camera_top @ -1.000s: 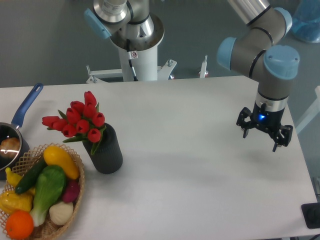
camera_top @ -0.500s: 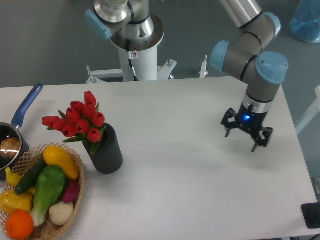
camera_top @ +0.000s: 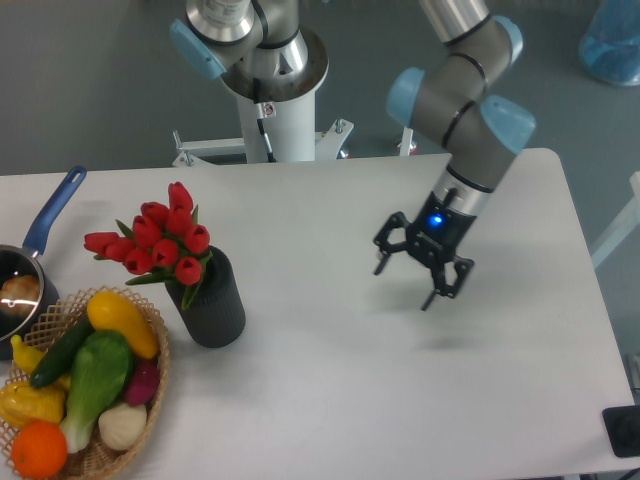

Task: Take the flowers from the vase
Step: 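Move the open gripper toward the red tulips in the black vase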

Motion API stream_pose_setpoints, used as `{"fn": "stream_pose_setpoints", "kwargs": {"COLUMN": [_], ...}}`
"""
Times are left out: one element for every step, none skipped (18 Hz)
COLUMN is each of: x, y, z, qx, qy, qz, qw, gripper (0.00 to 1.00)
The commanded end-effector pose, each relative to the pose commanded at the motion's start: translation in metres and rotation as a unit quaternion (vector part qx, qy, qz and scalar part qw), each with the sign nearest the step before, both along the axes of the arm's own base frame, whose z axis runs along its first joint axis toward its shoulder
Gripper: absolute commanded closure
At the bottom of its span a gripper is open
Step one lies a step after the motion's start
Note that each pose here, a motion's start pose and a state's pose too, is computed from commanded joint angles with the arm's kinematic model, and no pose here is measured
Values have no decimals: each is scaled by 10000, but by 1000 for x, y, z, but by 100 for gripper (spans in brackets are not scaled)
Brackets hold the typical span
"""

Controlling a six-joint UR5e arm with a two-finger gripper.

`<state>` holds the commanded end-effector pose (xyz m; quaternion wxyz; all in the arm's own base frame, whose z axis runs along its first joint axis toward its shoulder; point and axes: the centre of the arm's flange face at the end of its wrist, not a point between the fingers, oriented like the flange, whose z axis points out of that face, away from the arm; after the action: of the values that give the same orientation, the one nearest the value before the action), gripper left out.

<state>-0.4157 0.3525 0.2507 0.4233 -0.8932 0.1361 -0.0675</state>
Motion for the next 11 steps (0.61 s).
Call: {"fn": "stream_pose_setpoints", "kwargs": {"x": [11, 20, 30, 39, 47, 57, 67, 76, 82, 90, 99], "y": [0, 2, 6, 10, 15, 21, 28, 35, 39, 44, 48], "z": [3, 3, 2, -1, -2, -1, 1, 2, 7, 15, 21], "qx": [262, 450, 600, 748, 853, 883, 890, 891, 920, 998, 1087], "qy": [-139, -256, -388, -521, -611, -638, -631, -641, -624, -625, -685], "qz": [2, -8, -54, -96, -156, -238, -357, -457, -514, -578, -620], "qw": [9996, 9987, 9974, 9958, 9944, 9938, 9934, 9929, 9925, 9914, 9898], "gripper": [0, 0, 0, 0, 0, 0, 0, 0, 0, 0, 0]}}
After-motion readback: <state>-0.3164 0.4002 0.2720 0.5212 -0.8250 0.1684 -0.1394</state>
